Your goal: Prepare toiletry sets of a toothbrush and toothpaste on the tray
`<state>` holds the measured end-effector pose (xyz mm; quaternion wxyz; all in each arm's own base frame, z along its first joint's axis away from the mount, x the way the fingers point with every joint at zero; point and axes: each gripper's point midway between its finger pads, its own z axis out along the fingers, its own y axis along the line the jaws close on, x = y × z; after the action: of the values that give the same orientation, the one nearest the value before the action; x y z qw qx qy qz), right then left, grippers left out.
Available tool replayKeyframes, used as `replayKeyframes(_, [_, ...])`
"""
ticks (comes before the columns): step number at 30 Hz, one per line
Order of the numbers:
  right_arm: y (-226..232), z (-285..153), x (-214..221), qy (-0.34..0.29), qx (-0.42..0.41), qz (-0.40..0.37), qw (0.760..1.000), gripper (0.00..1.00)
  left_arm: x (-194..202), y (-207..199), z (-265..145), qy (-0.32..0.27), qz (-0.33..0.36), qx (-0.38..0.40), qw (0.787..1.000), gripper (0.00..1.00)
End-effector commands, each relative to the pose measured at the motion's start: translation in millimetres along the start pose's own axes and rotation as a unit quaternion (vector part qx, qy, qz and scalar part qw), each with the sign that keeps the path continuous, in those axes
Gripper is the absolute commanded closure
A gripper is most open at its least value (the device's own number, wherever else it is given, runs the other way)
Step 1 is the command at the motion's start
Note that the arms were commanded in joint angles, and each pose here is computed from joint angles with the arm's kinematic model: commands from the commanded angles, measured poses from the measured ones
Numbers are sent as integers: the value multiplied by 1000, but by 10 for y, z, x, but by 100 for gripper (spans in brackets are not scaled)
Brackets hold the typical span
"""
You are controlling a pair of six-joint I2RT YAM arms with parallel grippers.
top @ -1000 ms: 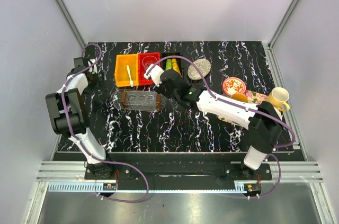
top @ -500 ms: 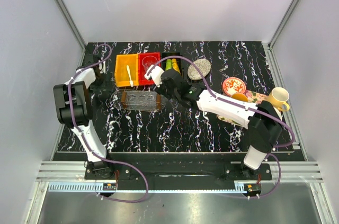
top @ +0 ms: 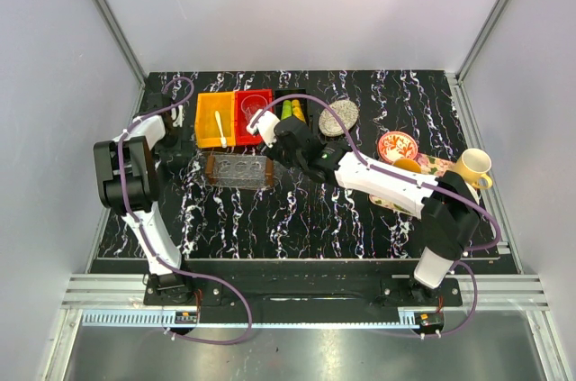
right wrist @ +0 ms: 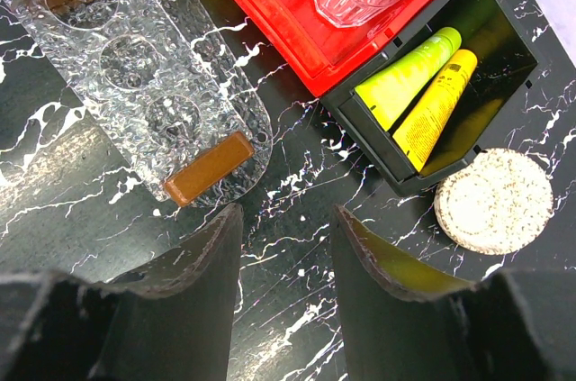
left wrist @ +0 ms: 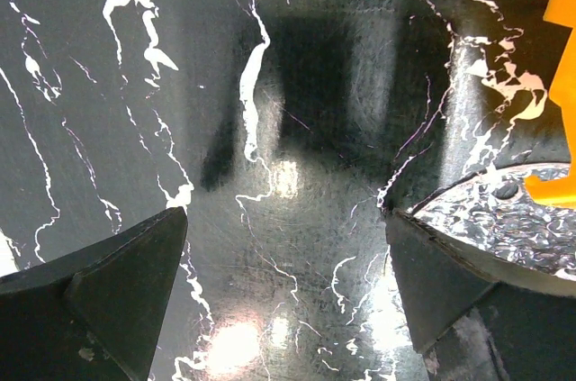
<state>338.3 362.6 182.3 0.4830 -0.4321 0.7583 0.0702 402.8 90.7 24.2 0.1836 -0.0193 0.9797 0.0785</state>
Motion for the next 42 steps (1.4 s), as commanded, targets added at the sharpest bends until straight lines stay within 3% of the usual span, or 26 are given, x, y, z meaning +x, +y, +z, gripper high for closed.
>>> replayKeyframes(1, [-39, -47, -145, -22, -4, 15, 1000, 51, -9, 24, -15, 1, 15, -11, 1000, 3])
replayKeyframes(22, [-110, 1, -21, -3, 12, 20, 1000, 51, 371, -268, -165, 3, 30, 22, 999, 4])
replayKeyframes(42, [-322, 50, 160, 27, 22, 61, 998, 51, 166, -454, -251, -20, 43, 34, 998, 4])
